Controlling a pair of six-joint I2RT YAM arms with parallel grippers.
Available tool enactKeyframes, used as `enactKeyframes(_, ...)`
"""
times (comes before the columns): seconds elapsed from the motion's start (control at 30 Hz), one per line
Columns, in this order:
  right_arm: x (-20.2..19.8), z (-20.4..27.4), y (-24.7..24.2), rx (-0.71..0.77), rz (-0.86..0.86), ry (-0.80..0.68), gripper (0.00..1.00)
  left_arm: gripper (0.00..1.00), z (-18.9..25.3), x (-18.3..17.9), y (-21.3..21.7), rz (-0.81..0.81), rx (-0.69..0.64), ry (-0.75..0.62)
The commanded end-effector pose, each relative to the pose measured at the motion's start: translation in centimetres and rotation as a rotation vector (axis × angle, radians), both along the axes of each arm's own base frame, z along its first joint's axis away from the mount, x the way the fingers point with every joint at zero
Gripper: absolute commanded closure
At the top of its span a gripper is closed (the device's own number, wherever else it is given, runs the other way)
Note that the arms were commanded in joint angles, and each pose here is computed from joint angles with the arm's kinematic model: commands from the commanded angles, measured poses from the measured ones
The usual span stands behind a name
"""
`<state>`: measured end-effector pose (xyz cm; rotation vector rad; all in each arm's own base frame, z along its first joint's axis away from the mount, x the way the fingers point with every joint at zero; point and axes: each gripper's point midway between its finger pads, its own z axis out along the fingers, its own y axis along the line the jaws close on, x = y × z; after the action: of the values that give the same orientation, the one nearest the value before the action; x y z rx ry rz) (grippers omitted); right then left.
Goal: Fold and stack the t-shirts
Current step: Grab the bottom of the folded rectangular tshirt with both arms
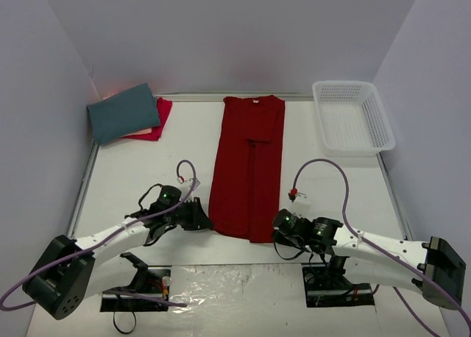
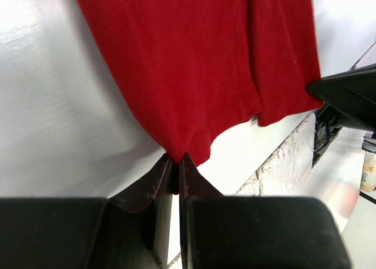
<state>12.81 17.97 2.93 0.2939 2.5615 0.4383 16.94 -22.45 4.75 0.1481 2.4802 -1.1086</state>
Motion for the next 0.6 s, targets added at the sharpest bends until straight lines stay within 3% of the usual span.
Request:
enactKeyframes(0.0,0.3,1.3,-0.3,-0.026,-0.057,-0.031,1.00,0.98,1.2,-0.4,0.1,0.016,-0.009,-0.014)
enactKeyframes(0.57,-1.4,5.5,2.3,-0.029,-0.014,-0.129,1.00,0.98,4.4,-2.3,0.0,0.023,-0.003,-0.065)
